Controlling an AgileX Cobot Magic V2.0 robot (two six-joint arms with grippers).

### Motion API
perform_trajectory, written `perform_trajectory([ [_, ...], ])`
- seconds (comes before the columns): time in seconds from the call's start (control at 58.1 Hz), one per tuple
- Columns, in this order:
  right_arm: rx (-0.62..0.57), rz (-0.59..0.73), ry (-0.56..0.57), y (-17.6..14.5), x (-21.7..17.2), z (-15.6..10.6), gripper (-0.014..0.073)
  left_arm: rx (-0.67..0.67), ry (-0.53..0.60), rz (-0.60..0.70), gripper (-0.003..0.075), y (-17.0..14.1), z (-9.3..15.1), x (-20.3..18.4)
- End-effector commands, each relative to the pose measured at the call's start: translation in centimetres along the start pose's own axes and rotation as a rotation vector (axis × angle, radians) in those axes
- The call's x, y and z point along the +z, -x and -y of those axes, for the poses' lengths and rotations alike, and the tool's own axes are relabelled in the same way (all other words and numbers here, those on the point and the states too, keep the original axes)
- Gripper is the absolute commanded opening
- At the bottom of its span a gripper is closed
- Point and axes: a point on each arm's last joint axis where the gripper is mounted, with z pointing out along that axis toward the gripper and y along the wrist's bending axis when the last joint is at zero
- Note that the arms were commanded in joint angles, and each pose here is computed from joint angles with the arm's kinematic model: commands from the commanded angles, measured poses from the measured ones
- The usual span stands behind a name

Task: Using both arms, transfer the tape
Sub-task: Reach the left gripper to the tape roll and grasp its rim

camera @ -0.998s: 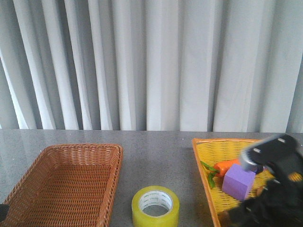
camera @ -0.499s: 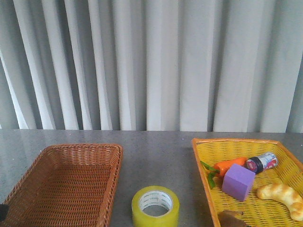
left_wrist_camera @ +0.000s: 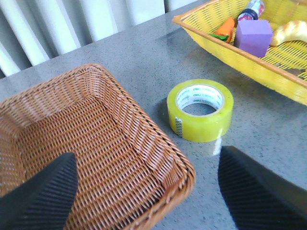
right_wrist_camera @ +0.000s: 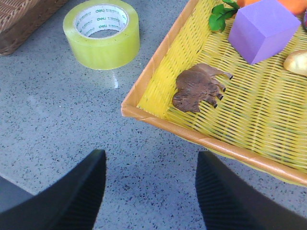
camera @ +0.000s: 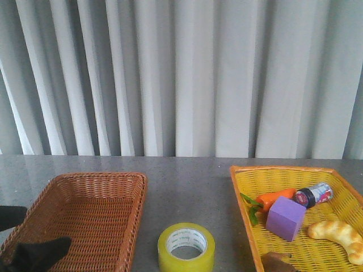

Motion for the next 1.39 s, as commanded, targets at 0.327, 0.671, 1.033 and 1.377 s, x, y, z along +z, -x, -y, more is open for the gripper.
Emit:
perform_trajectory([
  [0.327,-0.012,0.090,-0.004,1.3,-0.6,0.1,0.0414,0.150,-0.083,-0.015,0.0570,5.8,1.0,8.9],
  [0.671,-0.012,0.090,-0.004,1.3,-0.6,0.1,0.0414,0.195,-0.232,-0.218,0.0570,8.5,4.0,18.4],
  [1.033,-0.012,0.090,-0.005,1.3,-0.6,0.1,0.0414,0.242,-0.261,-0.359,0.0544,8.4,4.3,26.0],
  [1.377,-0.012,0.090,-0.005,1.3,-0.6,0.1,0.0414,0.215,-0.222,-0.456,0.0475,6.3,4.1,30.7],
])
